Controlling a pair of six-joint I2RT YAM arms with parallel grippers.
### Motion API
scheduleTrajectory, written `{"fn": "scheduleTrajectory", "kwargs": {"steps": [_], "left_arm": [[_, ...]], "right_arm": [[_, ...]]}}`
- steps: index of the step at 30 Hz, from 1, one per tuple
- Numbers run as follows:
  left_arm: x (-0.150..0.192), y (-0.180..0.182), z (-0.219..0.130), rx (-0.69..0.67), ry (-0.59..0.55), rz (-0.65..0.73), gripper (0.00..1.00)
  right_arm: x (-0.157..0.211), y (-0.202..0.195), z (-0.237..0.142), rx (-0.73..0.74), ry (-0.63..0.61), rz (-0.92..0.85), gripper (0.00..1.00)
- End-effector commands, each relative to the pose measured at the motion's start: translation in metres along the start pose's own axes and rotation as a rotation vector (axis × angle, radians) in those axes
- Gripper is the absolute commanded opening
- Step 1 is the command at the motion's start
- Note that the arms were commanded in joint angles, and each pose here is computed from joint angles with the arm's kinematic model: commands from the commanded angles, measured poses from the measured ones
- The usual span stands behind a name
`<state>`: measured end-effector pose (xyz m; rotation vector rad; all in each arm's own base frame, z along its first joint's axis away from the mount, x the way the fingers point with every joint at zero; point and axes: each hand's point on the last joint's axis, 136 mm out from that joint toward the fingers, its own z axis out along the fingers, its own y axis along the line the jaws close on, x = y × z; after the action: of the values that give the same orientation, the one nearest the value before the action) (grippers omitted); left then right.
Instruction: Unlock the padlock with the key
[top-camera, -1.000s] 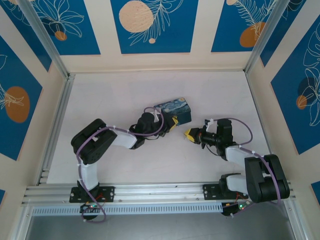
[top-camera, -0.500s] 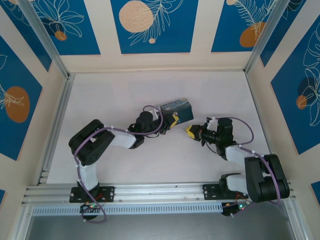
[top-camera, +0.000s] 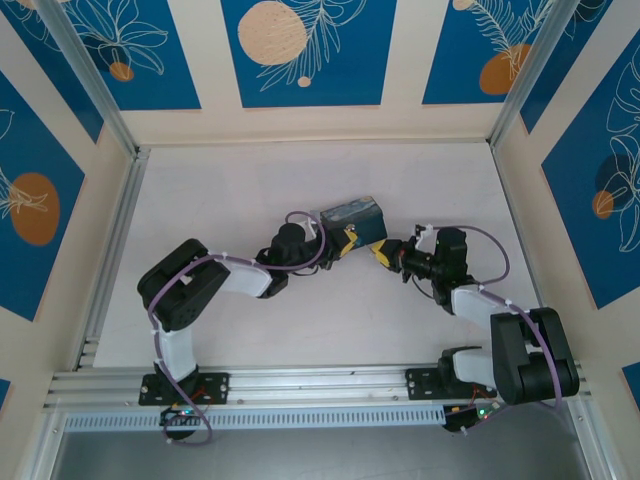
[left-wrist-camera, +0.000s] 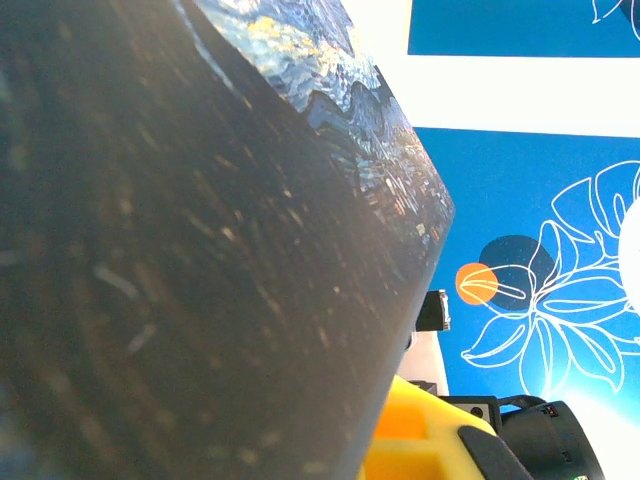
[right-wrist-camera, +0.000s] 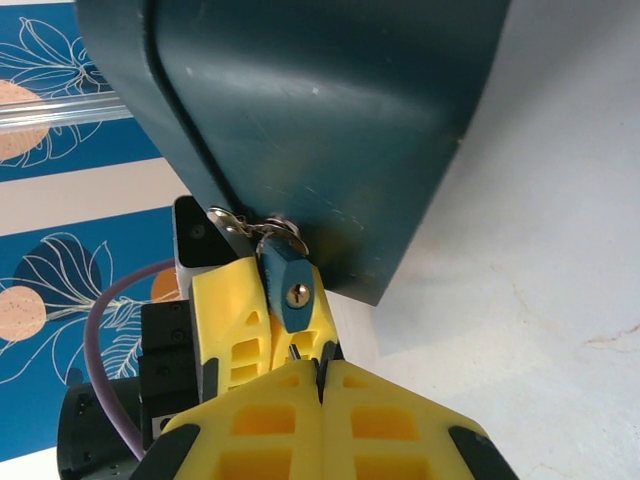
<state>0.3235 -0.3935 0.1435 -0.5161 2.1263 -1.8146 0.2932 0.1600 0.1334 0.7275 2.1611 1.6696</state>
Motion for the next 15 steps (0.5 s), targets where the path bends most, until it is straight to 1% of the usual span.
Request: {"fn": "scheduleTrajectory", "kwargs": {"steps": [1,15], "left_arm": [[-0.002,-0.034,-0.006,0.104,-0.001,0.021,0.00],[-0.002,-0.037,-0.007,0.105,-0.001,0.021,0.00]], "right_arm": [[-0.006,0.010,0.003,-0.016,-0.011,-0.016,0.00],[-0.007,0.009,0.013,-0.007,0.001,-0.017,0.00]]}}
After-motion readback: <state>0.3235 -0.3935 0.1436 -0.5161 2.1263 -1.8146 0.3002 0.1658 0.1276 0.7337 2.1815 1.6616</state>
